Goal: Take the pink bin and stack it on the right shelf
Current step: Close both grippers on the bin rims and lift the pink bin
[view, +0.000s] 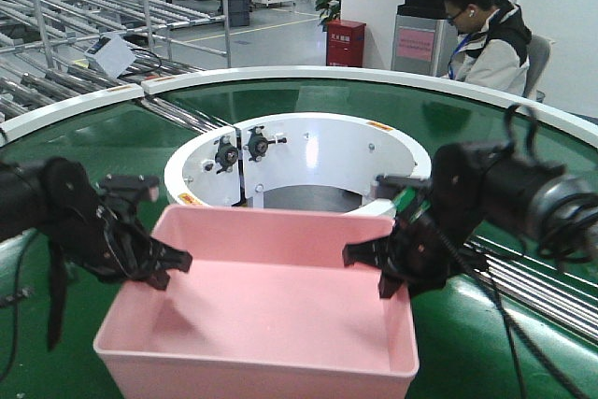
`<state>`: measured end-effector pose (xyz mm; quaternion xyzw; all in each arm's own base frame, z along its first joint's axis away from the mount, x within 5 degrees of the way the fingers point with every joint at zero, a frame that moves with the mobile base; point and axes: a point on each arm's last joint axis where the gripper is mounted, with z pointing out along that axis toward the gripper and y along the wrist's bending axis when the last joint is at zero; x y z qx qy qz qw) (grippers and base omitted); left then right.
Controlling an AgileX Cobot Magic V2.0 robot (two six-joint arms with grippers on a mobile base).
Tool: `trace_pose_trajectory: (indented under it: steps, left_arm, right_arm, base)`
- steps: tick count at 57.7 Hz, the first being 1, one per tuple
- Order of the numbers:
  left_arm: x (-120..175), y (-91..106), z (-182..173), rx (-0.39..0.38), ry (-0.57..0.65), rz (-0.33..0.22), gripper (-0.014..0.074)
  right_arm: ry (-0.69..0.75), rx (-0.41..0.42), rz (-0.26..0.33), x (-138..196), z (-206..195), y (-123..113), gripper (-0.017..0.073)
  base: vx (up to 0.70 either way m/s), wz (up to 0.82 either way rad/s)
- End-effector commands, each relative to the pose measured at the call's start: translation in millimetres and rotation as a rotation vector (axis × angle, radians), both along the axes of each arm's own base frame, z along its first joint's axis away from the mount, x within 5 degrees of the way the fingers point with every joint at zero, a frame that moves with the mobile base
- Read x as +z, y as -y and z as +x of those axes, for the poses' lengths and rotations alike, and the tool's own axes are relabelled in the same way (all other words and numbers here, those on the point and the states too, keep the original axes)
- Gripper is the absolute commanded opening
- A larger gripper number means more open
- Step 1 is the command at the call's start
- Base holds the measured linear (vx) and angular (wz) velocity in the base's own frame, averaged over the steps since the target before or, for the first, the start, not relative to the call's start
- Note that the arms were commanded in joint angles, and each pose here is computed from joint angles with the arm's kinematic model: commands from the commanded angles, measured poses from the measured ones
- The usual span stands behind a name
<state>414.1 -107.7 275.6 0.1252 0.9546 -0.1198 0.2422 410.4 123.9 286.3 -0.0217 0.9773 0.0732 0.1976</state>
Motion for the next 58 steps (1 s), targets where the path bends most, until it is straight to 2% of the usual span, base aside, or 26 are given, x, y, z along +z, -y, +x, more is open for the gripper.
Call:
trace_pose_trajectory:
  steps: [1,16,24,35,58]
  left_arm:
    - [64,4.8,-26,-0.004,0.103,-0.127,-0.0005]
    - [128,-4.2,-69,0.01,0.228,-0.183,-0.0003]
    - [149,-8.1,-88,0.011,0.274,-0.198,-0.0001]
    - [159,-10.6,-100,0.0,0.281,-0.197,-0.0001]
    - [158,-10.6,-101,-0.003,0.271,-0.195,-0.0001]
  right_arm:
    - [0.222,0.024,0.066,69,-19,4,-0.0009]
    - [0.377,0.025,0.108,137,-66,18,-0.0009]
    - [0.411,0.026,0.112,152,-80,22,-0.0009]
    - [0.427,0.026,0.119,158,-85,23,-0.0009]
    - [0.417,0.026,0.117,157,-86,24,-0.0009]
  base:
    - [0.0,0.0]
    - [0.0,0.0]
    - [0.0,0.0]
    - [0.0,0.0]
    - [0.0,0.0]
